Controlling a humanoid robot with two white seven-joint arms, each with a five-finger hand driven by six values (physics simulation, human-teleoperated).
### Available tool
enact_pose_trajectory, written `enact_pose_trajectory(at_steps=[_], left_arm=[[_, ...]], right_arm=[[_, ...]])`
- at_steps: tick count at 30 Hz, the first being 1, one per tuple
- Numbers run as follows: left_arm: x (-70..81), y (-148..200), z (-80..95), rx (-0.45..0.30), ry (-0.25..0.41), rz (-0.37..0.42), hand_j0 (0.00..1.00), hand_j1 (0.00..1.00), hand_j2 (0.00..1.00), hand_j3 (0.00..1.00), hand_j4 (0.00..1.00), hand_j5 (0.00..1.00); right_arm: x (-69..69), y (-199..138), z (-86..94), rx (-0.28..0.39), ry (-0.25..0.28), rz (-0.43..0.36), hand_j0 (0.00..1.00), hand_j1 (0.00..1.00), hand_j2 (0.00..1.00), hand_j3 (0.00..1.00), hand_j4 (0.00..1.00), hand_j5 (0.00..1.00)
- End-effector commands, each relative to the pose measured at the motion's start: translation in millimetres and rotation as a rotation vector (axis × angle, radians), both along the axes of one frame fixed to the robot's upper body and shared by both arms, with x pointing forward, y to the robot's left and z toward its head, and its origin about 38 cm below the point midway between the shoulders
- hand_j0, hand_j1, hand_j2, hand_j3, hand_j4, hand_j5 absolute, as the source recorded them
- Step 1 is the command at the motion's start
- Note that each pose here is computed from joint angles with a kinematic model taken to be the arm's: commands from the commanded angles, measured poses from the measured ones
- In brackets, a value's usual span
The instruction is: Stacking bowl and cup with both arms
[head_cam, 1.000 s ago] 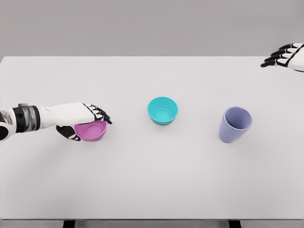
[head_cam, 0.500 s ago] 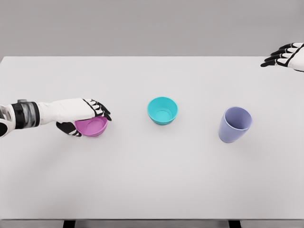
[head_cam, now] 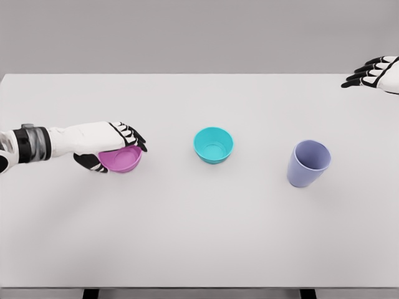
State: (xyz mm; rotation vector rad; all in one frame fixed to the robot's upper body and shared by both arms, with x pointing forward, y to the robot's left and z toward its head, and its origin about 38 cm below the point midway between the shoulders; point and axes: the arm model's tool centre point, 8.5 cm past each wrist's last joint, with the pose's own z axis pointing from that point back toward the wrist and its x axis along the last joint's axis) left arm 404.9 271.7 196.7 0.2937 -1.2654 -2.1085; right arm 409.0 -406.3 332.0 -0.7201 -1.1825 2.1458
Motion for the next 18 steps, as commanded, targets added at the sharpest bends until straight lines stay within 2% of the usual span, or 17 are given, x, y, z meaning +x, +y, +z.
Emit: enact_pose_trajectory(at_steps=[1, 18], left_arm=[[0.2, 1, 0.4, -0.003, 0.001, 0.003, 0.67, 0.67, 0.67, 0.67, 0.67, 0.67], [10.4, -27, 13.0, -0.027, -0.059, -0.039, 0.63, 0.63, 0.63, 0.63, 0.63, 0.63]], right_arm=[[0.2, 0, 0.3, 0.005, 0.000, -0.002, 1.00, 1.00, 1.00, 1.00, 1.00, 1.00], [0.6, 1, 1.3, 0.006, -0.003, -0.001, 1.00, 1.00, 1.00, 1.00, 1.00, 1.00]])
